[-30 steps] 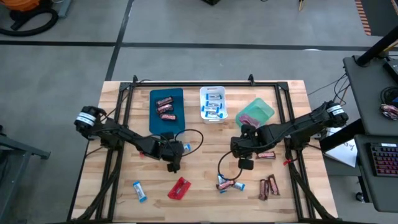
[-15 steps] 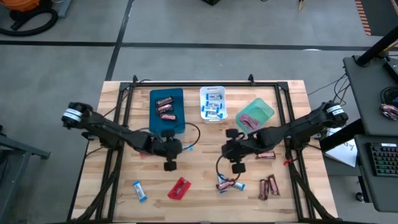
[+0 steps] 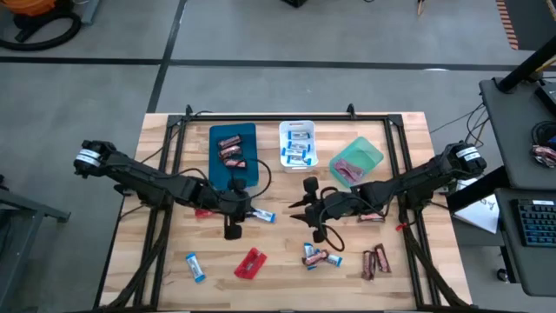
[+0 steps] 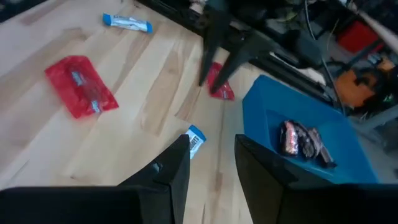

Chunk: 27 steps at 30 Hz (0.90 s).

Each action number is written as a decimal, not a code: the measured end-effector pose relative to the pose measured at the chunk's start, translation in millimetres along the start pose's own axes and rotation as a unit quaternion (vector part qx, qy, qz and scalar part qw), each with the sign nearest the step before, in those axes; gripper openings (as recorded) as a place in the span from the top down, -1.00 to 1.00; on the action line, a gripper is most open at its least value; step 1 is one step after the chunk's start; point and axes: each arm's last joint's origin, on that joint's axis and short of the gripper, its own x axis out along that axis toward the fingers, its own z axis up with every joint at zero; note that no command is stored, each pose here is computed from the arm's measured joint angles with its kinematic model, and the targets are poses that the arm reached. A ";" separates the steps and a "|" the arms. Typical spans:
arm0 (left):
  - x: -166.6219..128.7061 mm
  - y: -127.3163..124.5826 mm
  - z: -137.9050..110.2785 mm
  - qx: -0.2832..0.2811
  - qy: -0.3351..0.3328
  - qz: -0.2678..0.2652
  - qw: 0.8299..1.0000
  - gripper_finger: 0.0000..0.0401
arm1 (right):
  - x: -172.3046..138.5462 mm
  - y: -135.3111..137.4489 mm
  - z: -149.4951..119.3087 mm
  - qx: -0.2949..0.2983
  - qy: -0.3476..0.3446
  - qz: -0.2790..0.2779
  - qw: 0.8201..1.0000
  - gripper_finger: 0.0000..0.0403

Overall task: Sort candy
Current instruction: Put the white chocolate into the white bin

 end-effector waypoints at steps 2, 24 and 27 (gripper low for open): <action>5.5 -0.6 -1.8 0.005 0.008 0.000 1.000 0.76 | 0.8 -2.4 -1.7 0.030 0.001 -0.004 1.000 0.41; -34.7 5.5 4.3 0.022 -0.028 0.007 0.999 0.76 | 106.3 31.1 -48.4 0.167 -0.016 -0.051 0.984 0.37; -48.3 7.0 7.8 0.017 -0.055 0.003 0.998 0.76 | 115.5 31.0 -50.6 0.193 -0.014 -0.047 0.980 0.25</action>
